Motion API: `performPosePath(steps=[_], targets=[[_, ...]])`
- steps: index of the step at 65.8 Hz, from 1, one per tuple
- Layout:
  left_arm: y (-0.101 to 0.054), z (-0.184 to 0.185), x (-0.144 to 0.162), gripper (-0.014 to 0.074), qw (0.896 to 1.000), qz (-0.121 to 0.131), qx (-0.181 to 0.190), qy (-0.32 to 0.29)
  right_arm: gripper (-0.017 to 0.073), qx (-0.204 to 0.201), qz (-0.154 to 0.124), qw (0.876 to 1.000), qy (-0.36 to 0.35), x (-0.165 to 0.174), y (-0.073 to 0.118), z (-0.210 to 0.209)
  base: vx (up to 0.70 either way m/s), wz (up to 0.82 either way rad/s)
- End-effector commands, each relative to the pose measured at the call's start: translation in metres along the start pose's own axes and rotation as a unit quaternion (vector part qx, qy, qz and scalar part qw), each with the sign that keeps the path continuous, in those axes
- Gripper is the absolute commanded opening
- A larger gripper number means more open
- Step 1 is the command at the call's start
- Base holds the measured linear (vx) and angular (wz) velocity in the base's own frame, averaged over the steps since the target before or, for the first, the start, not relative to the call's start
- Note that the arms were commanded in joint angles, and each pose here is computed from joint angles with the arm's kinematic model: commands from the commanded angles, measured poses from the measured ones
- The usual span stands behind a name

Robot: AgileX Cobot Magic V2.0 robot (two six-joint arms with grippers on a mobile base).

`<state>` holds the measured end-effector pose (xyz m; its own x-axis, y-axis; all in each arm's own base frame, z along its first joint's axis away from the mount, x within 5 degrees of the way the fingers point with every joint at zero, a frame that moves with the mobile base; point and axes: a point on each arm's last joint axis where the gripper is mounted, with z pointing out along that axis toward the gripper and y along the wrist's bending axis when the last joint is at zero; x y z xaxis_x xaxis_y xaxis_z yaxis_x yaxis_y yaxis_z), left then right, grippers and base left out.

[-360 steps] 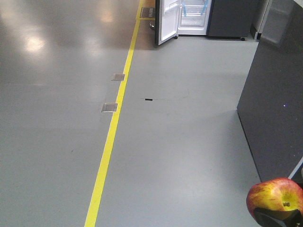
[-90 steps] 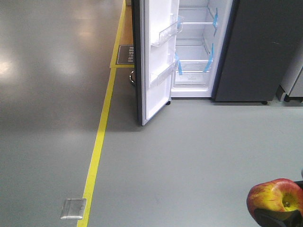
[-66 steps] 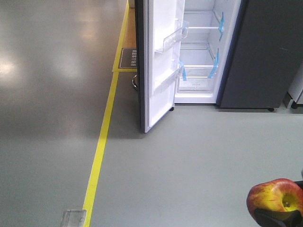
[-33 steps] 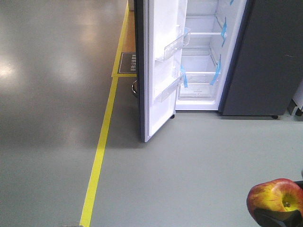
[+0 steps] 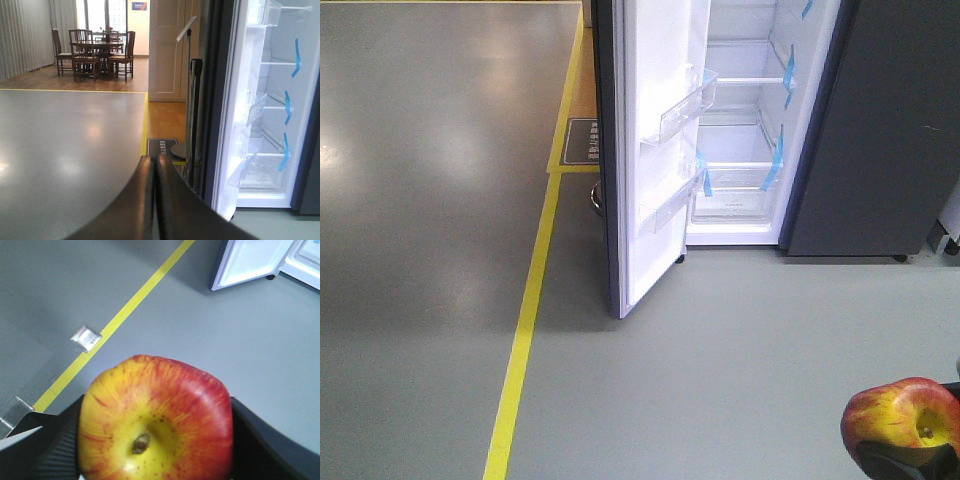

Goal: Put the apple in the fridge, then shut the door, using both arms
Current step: 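Keep holding the apple while approaching the open fridge door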

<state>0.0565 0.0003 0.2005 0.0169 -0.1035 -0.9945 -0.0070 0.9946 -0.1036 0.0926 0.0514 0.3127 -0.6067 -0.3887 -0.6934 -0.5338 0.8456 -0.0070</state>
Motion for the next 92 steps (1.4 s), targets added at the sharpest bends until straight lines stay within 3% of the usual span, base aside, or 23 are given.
performPosePath(steps=[1, 92], targets=[[0.0007, -0.0002, 0.0025, -0.0006, 1.0, -0.006, 0.001, -0.03, 0.0357, 0.007, -0.001, 0.999, -0.046, -0.0117, -0.0011, -0.0064, 0.12, -0.02], [0.0007, -0.0002, 0.0025, -0.0006, 1.0, -0.006, 0.001, -0.03, 0.0357, 0.007, -0.001, 0.999, -0.046, -0.0117, -0.0011, -0.0064, 0.1, 0.01]])
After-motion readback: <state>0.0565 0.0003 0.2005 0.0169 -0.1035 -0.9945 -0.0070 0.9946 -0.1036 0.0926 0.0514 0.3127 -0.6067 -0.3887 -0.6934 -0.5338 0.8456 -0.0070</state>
